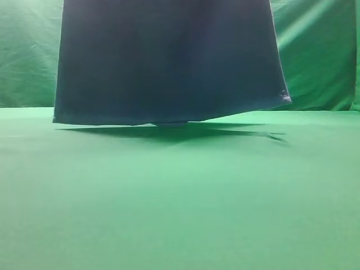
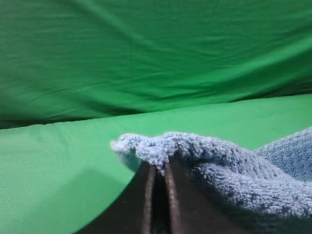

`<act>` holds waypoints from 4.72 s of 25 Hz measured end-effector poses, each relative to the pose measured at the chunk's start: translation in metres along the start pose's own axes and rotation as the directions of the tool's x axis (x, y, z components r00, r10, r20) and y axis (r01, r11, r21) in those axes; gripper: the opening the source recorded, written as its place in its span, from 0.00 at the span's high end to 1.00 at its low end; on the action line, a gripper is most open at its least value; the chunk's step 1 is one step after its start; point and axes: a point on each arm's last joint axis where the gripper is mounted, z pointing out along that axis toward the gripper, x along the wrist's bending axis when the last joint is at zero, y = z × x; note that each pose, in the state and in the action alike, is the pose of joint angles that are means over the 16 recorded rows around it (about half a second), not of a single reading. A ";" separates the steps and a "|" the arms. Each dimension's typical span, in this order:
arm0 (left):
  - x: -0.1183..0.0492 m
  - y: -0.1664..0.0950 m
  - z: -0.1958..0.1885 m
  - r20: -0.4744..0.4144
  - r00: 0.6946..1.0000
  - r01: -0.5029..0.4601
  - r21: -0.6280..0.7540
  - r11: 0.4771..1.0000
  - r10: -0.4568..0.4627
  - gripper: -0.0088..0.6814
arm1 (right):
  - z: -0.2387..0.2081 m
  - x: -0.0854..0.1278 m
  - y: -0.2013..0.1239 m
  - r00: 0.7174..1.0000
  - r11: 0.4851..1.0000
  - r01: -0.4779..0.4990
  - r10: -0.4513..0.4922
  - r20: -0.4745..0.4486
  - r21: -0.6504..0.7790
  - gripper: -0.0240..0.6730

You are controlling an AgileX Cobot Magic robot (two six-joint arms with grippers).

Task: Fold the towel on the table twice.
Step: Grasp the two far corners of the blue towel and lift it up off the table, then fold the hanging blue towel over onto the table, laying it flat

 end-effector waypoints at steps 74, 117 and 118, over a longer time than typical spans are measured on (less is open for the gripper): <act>0.009 -0.230 -0.015 0.034 0.972 0.217 0.266 0.939 -0.234 0.99 | -0.043 0.032 -0.202 0.993 0.859 -0.098 0.116 -0.006 0.502 0.97; 0.024 -0.177 0.092 -0.014 0.998 0.057 0.134 0.989 -0.056 0.35 | 0.077 0.006 -0.165 0.999 0.921 -0.029 0.021 0.026 0.389 0.27; 0.022 -0.173 0.085 -0.009 0.999 0.051 0.128 0.990 -0.050 0.34 | 0.070 0.005 -0.158 0.999 0.920 -0.030 0.019 0.031 0.390 0.29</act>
